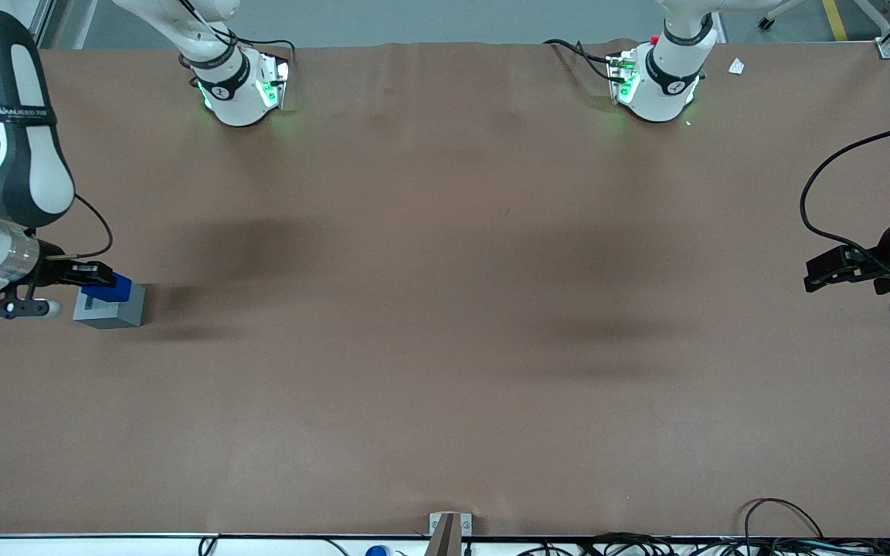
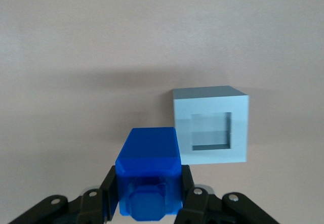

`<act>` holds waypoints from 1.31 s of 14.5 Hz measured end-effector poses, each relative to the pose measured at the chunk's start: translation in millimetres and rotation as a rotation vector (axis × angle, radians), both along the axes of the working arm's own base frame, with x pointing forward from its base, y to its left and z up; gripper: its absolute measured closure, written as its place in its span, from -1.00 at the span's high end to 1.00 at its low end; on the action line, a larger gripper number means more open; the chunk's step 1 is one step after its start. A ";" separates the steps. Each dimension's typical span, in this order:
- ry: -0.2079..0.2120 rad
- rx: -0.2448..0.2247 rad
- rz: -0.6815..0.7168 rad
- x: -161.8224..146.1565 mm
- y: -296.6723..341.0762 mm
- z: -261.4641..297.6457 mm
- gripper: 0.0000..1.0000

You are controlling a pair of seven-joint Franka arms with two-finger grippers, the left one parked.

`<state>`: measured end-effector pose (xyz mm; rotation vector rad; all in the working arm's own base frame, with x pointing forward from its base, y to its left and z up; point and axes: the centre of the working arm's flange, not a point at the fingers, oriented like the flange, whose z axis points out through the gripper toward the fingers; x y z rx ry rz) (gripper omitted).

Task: Insert blue part into gray base with right arm
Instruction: 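Carry the blue cube over the gray base's opening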

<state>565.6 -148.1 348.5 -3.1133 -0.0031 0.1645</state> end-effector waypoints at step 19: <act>-0.030 -0.008 0.023 0.9 -56.9 -42.4 0.02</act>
